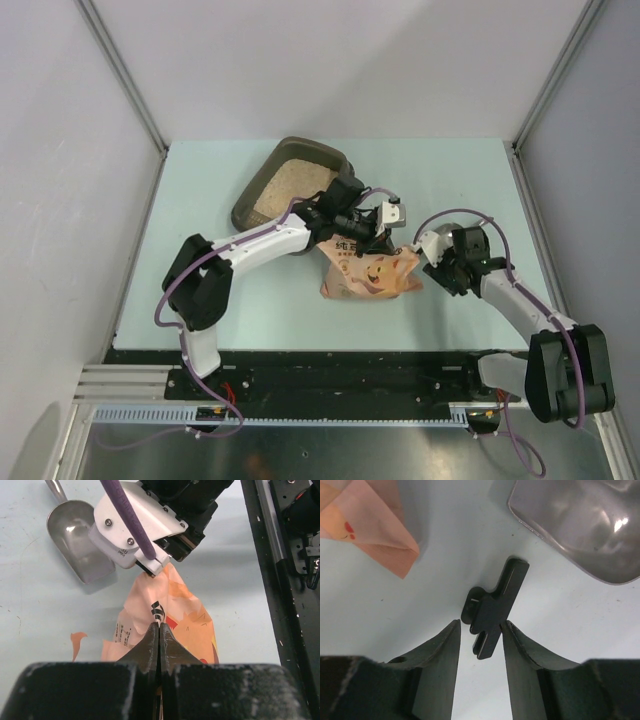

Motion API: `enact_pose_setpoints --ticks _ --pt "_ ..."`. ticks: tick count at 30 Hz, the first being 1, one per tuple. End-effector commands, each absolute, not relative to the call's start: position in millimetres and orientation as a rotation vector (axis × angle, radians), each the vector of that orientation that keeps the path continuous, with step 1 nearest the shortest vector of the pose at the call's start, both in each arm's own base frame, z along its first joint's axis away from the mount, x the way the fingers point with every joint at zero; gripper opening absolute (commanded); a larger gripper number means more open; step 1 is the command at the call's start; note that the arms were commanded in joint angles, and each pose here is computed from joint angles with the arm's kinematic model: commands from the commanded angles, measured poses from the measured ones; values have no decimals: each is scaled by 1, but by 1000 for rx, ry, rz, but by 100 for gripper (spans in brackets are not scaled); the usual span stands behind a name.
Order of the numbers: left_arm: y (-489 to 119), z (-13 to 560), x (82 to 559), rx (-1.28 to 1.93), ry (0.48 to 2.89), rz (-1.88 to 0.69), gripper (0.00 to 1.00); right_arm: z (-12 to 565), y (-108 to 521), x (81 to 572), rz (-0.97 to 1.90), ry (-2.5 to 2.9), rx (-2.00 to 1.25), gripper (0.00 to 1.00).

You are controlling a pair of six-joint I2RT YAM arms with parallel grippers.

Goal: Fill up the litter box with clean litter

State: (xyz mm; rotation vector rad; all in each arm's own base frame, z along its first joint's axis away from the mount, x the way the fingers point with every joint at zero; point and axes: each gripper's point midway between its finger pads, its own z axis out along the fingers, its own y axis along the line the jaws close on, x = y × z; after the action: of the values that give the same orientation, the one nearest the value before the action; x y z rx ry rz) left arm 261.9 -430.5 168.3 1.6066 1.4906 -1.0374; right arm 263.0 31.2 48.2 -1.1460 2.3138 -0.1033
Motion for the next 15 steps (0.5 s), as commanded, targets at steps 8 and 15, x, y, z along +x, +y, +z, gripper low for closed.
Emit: enact_pose_setpoints --ticks 8,15 --pt "-423 173 255 1589 1525 -1051 0 29 17 272 -198 2350 -1103 40" --pt "-424 172 255 1586 1530 -1053 0 23 6 272 -216 2379 -1090 36"
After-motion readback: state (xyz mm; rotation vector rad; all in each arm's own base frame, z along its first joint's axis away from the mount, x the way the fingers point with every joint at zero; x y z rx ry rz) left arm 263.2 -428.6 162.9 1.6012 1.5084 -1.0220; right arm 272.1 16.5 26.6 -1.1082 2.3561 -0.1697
